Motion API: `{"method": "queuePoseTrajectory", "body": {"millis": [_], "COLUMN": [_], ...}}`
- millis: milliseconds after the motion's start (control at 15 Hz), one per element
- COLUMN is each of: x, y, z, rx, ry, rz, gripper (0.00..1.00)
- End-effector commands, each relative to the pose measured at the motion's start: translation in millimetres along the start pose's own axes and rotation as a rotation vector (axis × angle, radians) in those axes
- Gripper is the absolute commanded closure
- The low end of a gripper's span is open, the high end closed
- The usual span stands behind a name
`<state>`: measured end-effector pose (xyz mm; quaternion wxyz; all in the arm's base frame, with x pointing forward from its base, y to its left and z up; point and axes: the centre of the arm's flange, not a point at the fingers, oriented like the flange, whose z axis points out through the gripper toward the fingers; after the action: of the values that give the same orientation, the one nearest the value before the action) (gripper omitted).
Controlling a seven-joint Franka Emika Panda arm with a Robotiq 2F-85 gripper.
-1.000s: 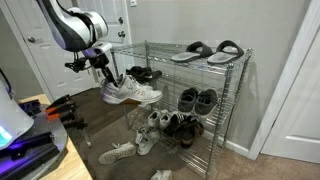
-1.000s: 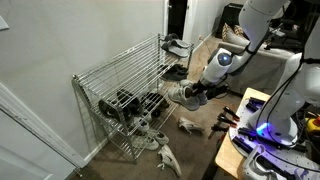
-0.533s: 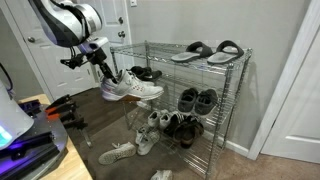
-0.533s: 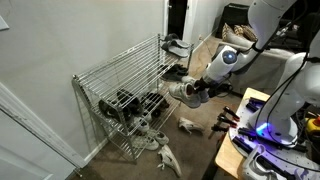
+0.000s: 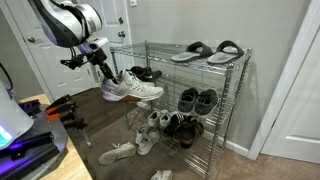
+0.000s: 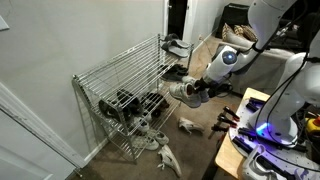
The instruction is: Remove the grey shoes from the middle rack and put them on the top rack
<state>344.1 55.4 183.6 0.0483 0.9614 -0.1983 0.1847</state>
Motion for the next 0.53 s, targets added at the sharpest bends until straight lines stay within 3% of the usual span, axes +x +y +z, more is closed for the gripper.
{"method": "queuePoseTrajectory", "body": {"millis": [0, 333, 467], "x": [16, 24, 36], "y": [7, 2, -10], "z": [-48, -91, -106], "rx": [-0.071, -0.236, -0.265], "ry": [0.099, 0.211, 0.243], "rz": [-0.018, -0.103, -0.117], "gripper": [0.95, 0.95, 0.95]}}
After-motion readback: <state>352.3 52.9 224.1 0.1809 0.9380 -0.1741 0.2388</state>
